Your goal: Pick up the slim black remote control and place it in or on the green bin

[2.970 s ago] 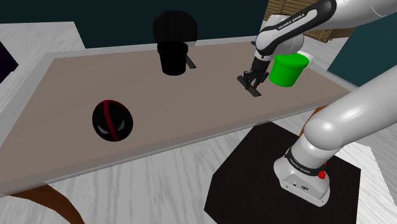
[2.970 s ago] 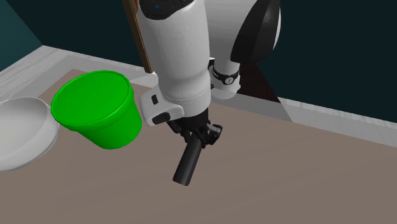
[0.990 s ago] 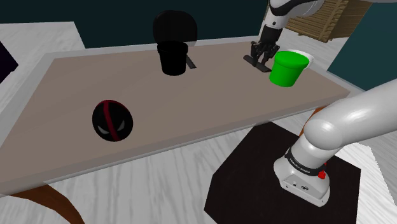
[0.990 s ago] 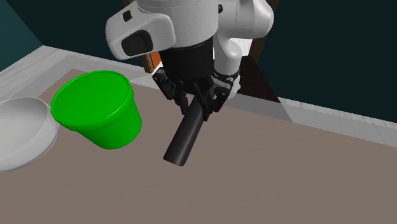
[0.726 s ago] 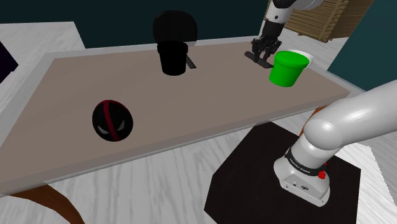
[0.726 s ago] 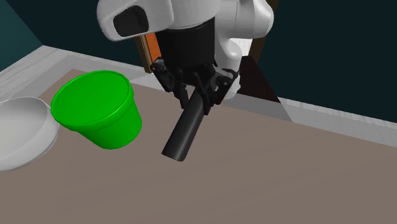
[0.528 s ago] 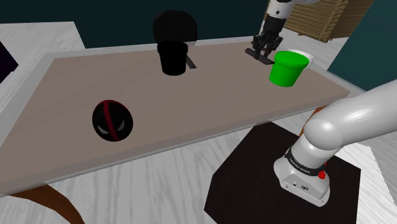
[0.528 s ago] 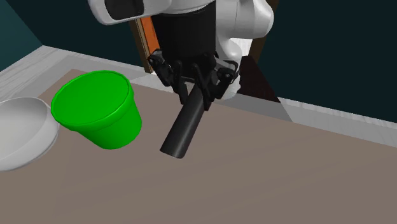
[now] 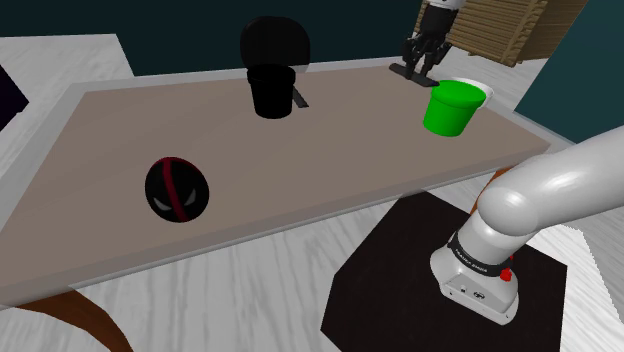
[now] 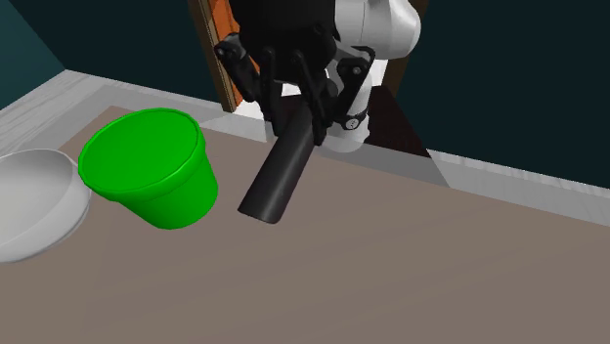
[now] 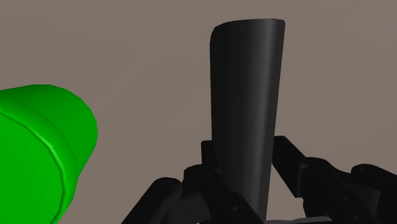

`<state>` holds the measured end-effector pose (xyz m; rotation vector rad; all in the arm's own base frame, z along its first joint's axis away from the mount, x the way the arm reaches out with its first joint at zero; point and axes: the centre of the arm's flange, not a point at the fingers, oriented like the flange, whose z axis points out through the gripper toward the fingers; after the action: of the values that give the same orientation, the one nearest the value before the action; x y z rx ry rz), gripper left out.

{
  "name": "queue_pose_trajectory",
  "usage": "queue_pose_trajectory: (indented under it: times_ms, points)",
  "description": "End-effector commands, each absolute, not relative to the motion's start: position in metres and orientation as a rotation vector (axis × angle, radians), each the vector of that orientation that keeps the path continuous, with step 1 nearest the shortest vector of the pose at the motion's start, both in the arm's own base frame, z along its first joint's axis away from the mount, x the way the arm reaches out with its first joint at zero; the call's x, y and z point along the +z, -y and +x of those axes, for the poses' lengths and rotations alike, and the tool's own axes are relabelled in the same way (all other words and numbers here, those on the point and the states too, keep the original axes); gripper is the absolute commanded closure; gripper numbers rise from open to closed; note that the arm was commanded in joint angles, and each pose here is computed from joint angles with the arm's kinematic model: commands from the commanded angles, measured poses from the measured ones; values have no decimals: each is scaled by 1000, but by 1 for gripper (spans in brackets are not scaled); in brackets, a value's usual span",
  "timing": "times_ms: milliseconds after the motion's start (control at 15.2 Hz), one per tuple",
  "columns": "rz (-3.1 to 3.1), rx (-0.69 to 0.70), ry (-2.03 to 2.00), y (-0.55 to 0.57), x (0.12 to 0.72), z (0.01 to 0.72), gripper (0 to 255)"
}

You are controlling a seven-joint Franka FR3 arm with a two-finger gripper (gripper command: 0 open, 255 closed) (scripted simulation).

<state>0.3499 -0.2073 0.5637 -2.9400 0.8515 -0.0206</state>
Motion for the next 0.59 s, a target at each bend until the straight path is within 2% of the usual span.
queue_pose_trajectory:
  times_ms: [0,528]
  points:
    - [-2940,-20,-851,207,571,351,255]
    - [-2940,-20,-851,301,567,303,255]
